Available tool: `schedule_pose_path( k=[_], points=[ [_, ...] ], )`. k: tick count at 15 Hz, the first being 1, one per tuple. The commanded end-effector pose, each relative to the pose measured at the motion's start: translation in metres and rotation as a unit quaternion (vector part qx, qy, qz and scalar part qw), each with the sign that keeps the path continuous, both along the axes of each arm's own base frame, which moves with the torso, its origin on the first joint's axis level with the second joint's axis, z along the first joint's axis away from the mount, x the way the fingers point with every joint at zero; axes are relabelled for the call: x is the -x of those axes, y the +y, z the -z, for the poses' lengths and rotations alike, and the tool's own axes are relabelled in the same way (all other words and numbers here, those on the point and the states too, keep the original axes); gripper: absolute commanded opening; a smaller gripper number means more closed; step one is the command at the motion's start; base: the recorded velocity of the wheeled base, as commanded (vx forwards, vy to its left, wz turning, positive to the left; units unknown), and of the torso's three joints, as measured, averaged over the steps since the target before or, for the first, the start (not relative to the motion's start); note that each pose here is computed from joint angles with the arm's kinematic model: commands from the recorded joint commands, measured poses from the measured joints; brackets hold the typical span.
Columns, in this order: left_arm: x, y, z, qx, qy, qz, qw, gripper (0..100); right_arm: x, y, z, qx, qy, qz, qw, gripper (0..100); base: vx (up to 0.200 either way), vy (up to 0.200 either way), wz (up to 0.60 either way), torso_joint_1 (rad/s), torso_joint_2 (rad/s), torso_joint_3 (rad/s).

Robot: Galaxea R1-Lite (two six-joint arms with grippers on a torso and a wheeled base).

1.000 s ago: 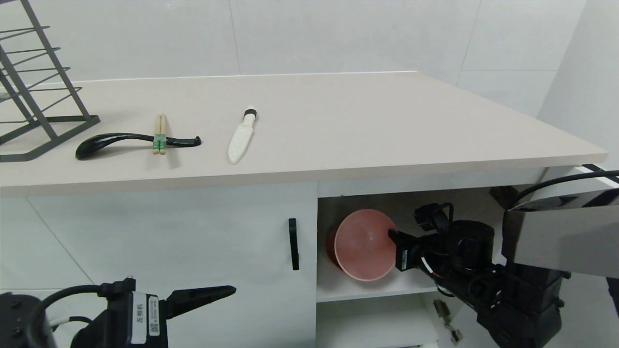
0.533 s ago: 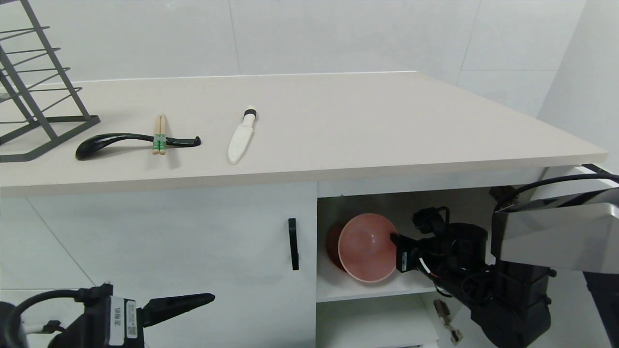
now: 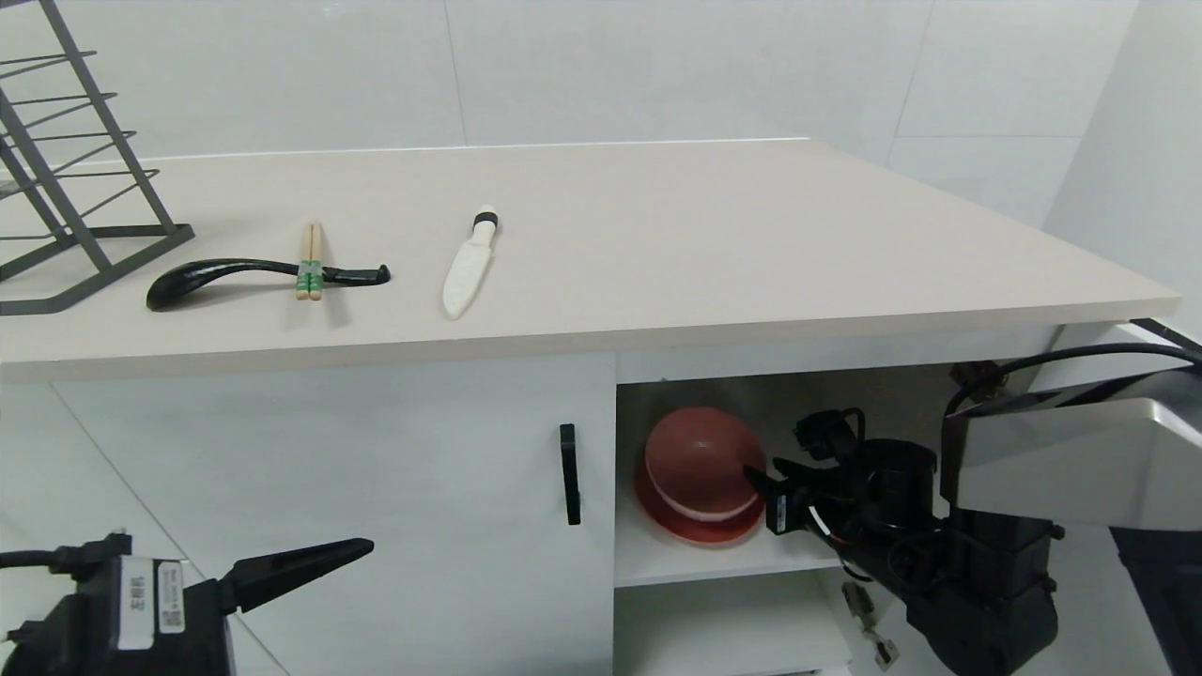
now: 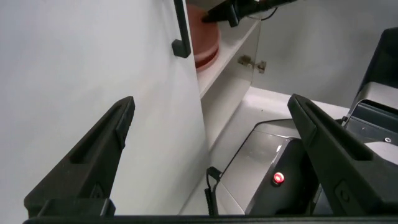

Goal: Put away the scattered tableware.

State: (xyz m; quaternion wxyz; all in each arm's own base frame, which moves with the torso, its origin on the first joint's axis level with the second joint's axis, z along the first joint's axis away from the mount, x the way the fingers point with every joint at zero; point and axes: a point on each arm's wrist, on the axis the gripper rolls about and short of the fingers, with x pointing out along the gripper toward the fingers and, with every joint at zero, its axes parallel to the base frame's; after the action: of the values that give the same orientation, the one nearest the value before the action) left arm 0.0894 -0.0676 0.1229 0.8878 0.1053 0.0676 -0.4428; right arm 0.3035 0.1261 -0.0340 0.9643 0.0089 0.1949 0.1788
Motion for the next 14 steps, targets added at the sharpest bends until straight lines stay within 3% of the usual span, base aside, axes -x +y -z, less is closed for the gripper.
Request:
schedule_pose_path(
  k=[1,6,9,12,14],
  points=[
    [0.0,0.001,0.0,0.0,0.0,-0.003,1.0,100,0.002,0.001,0.001,0.003,0.002,-0.004,1.0,100,0.0,0.0,0.0,0.0,0.0,0.0],
    [-0.001,0.001,-0.001,0.002,-0.002,-0.005,1.0,100,0.01,0.005,-0.021,0.011,-0.025,-0.021,0.999,100,0.0,0.0,0.0,0.0,0.0,0.0],
    [-0.001,0.003,-0.001,0.003,-0.004,-0.014,0.9999,100,0.054,0.007,-0.055,0.021,-0.033,-0.06,0.997,100,0.0,0.0,0.0,0.0,0.0,0.0],
    [-0.001,0.005,-0.001,0.003,-0.004,-0.022,0.9998,100,0.126,-0.008,-0.088,0.039,-0.035,-0.114,0.992,100,0.0,0.0,0.0,0.0,0.0,0.0],
    [0.0,0.006,-0.002,0.005,-0.004,-0.025,0.9997,100,0.135,-0.012,-0.112,0.023,-0.086,-0.09,0.992,100,0.0,0.0,0.0,0.0,0.0,0.0]
  ],
)
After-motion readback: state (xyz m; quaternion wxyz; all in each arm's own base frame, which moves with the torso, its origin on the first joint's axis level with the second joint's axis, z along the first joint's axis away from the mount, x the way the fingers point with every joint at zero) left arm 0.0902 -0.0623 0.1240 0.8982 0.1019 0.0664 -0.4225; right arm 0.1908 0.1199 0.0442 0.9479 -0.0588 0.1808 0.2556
